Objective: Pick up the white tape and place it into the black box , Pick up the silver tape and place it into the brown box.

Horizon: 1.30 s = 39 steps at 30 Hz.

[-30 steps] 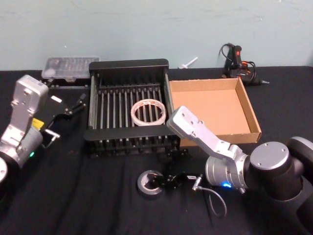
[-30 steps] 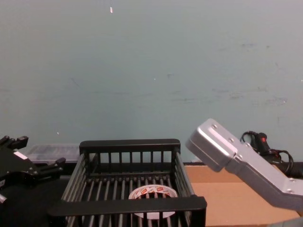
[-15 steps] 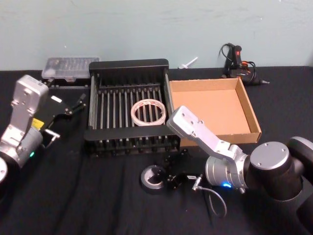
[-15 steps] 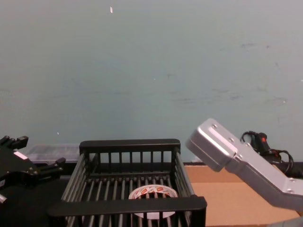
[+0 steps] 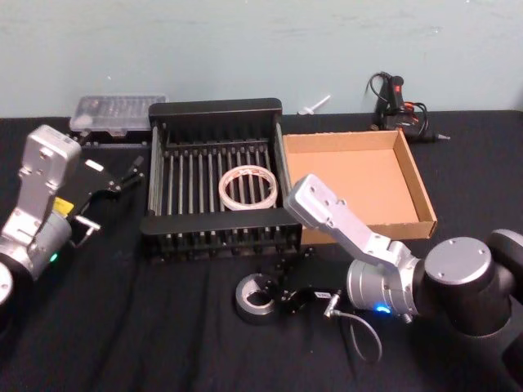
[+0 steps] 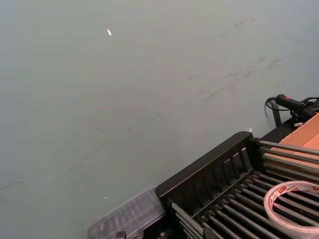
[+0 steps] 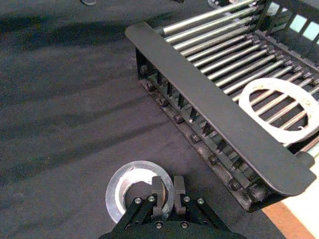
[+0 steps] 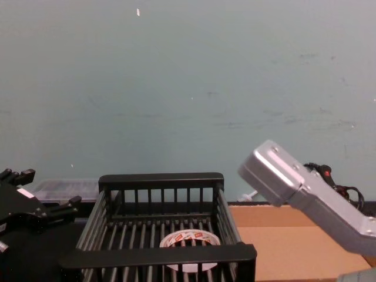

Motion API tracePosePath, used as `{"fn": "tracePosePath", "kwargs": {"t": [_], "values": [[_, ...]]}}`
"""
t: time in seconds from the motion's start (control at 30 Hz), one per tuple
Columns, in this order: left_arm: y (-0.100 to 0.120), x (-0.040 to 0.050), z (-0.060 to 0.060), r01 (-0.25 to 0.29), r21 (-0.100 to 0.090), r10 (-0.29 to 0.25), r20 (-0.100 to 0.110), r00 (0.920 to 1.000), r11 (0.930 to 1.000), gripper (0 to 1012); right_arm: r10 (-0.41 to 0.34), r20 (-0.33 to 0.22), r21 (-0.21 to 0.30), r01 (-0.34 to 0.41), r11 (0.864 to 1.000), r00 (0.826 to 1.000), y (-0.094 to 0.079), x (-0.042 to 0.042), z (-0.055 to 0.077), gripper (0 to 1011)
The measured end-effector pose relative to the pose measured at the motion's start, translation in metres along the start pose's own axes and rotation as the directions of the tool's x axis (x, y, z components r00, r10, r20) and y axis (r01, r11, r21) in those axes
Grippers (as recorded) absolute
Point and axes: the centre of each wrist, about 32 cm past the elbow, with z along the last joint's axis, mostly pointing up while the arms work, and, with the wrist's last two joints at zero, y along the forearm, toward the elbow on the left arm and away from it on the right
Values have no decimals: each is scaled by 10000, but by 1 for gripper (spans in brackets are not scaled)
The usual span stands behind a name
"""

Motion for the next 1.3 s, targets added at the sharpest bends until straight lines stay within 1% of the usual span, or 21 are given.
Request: {"fn": "tracePosePath", "kwargs": {"t": [0.23, 0.4, 0.53, 0.57, 0.63, 0.73, 0.83, 0.93, 1.07, 1.13, 1.17, 1.27, 1.3], "values": [[0, 0, 0, 1, 0, -1, -1, 10000, 10000, 1001, -4, 77, 302, 1, 9995, 10000, -112, -19, -23, 147], [0, 0, 0, 1, 0, -1, -1, 10000, 10000, 1002, -103, 190, 574, 92, 9983, 9998, -296, -19, -99, 147], [0, 0, 0, 0, 0, 0, -1, 10000, 10000, 1001, -210, 244, 662, 193, 9976, 9995, -405, -21, -151, 147], [0, 0, 0, 1, 0, -1, 0, 10000, 10000, 1001, -290, 261, 696, 271, 9972, 9992, -465, -19, -178, 147], [0, 0, 0, 0, 0, 0, 0, 10000, 10000, 1001, -372, 268, 730, 352, 9967, 9989, -513, -19, -196, 148], [0, 0, 0, 1, 0, -1, 0, 10000, 10000, 1001, -636, 252, 795, 614, 9949, 9977, -637, -9, -246, 147], [0, 0, 0, 1, 0, -1, -1, 10000, 10000, 1001, -816, 235, 861, 793, 9931, 9964, -703, 5, -266, 147], [0, 0, 0, 1, 0, -1, -1, 10000, 10000, 1001, -1213, 167, 1062, 1189, 9872, 9925, -816, 39, -285, 147], [0, 0, 0, 1, 0, -1, -1, 10000, 10000, 1001, -1576, 114, 1244, 1550, 9800, 9874, -897, 76, -280, 148], [0, -1, 0, 1, 0, -1, -1, 10000, 10000, 1001, -1862, 57, 1395, 1836, 9730, 9825, -944, 103, -266, 147], [0, 0, 0, 1, 0, -1, 0, 10000, 10000, 1001, -2090, 11, 1503, 2065, 9668, 9779, -976, 129, -253, 147], [0, 0, 0, 2, 1, -2, 0, 10000, 10000, 1001, -2447, -94, 1663, 2428, 9557, 9696, -1010, 164, -232, 147], [0, 0, 0, 1, 0, -1, -1, 10000, 10000, 1001, -2697, -183, 1775, 2686, 9468, 9628, -1029, 188, -214, 147]]}}
